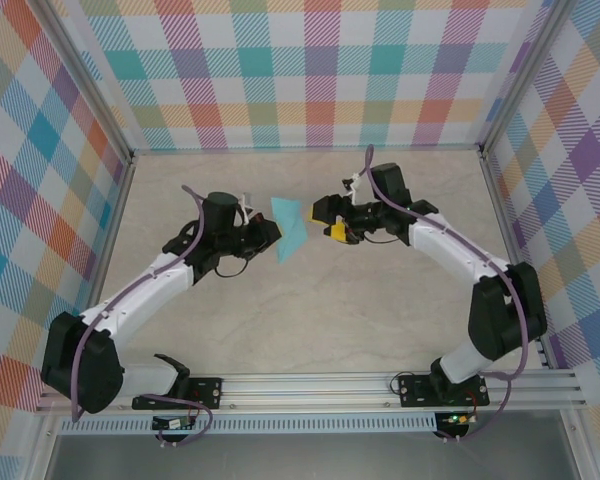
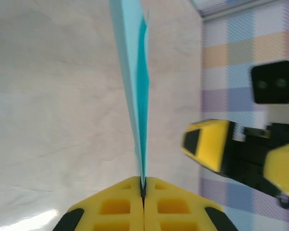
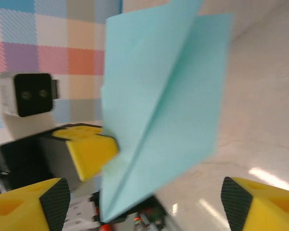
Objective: Fold a paper plane with a square sheet of paper (pick it up from the middle)
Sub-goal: Turn over the paper at the center of the table.
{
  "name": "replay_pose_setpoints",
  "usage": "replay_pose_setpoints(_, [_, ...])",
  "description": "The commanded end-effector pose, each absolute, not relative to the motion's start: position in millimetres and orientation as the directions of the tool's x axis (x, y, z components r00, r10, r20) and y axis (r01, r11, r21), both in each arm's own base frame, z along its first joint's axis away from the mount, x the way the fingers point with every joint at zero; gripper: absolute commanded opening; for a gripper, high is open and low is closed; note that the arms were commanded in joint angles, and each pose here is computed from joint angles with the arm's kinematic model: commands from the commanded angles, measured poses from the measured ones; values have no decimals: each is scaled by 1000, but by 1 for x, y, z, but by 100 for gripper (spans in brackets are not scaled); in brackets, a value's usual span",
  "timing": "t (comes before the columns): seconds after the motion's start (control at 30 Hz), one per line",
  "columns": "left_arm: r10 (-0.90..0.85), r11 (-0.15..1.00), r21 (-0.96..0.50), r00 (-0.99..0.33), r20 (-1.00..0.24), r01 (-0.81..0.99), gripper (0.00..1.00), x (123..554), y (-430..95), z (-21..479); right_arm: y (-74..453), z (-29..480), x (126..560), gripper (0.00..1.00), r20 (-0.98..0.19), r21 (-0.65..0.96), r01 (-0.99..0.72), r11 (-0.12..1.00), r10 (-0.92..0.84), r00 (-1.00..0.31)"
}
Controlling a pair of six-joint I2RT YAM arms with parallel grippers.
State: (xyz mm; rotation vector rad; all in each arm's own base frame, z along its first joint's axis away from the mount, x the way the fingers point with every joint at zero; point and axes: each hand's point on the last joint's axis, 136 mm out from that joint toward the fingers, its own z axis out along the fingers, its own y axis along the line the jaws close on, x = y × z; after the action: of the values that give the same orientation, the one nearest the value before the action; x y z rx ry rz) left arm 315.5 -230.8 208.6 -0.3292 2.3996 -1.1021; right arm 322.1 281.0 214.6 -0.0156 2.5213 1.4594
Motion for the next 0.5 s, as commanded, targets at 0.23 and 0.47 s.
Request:
replay_pose_setpoints(0.23, [-49,950,256,-893,-446,-180,6,291,-110,170,201,171,323,99,-346,551,8,834,237,-908])
replay_pose_setpoints(0.47, [51,884,444,-917,-396,-143,6,306,-138,143,186,158,322,99,-349,496,63,866,265,-899])
